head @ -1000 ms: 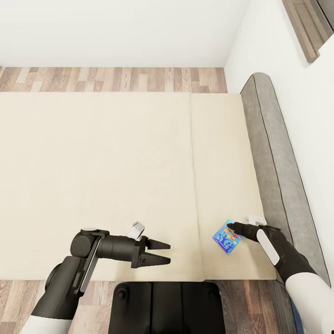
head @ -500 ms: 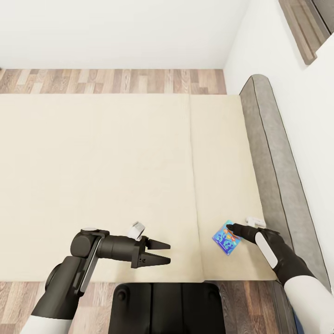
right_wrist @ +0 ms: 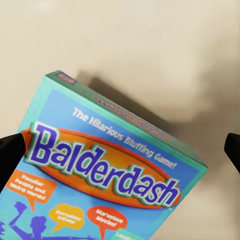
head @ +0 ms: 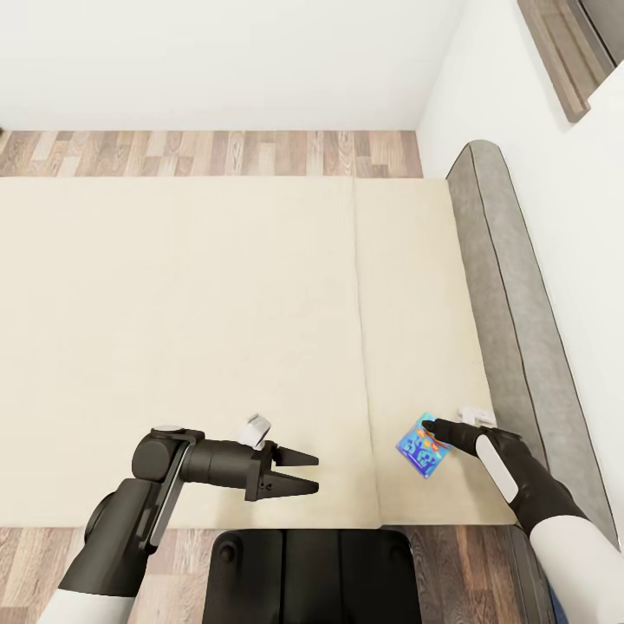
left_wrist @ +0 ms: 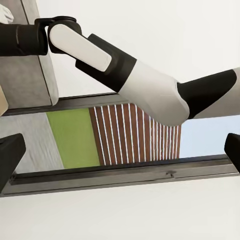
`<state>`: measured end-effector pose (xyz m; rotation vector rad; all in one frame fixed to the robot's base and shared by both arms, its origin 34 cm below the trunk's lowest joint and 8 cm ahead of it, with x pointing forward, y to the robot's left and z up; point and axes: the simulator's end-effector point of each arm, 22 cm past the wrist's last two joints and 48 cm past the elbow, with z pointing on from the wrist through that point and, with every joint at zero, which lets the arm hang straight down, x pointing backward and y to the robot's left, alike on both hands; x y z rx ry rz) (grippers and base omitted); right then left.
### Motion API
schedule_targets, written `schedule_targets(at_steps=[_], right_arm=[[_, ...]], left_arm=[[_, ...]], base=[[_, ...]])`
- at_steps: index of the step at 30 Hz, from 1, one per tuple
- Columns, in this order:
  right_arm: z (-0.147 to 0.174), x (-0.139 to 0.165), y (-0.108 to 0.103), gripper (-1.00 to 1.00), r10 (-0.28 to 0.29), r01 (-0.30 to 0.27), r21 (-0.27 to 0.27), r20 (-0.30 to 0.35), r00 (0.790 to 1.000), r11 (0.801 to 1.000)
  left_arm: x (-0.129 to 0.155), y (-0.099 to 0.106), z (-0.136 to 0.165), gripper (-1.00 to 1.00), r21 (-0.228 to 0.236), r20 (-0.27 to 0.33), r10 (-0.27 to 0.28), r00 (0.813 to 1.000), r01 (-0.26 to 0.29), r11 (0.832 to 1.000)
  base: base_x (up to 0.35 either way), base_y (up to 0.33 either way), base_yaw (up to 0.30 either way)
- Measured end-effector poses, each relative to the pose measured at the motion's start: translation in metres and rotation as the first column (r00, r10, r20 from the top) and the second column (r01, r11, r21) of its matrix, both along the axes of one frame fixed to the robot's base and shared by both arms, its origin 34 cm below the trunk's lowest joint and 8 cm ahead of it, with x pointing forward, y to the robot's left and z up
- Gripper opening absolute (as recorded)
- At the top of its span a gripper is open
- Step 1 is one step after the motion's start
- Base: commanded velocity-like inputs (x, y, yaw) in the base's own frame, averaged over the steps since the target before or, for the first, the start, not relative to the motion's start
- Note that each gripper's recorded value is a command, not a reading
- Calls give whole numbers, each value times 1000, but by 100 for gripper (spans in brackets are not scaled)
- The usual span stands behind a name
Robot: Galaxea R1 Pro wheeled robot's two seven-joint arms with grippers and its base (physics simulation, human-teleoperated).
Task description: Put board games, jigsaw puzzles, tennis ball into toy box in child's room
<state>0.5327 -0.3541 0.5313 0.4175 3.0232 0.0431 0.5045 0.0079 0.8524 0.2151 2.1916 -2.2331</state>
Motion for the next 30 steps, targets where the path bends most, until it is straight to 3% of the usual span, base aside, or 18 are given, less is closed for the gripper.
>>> schedule_targets(at_steps=[16,30], right_arm=[[0,-11,3,100,-29,30,18,-23,999,999],[4,-7,4,100,-15,15,12,-17,1000,1000]], left_arm=[[3,0,7,100,1,17,0,1000,0,1000],[5,0,12,100,1,30,0,1000,0,1000]], base=[[0,0,0],[0,0,0]])
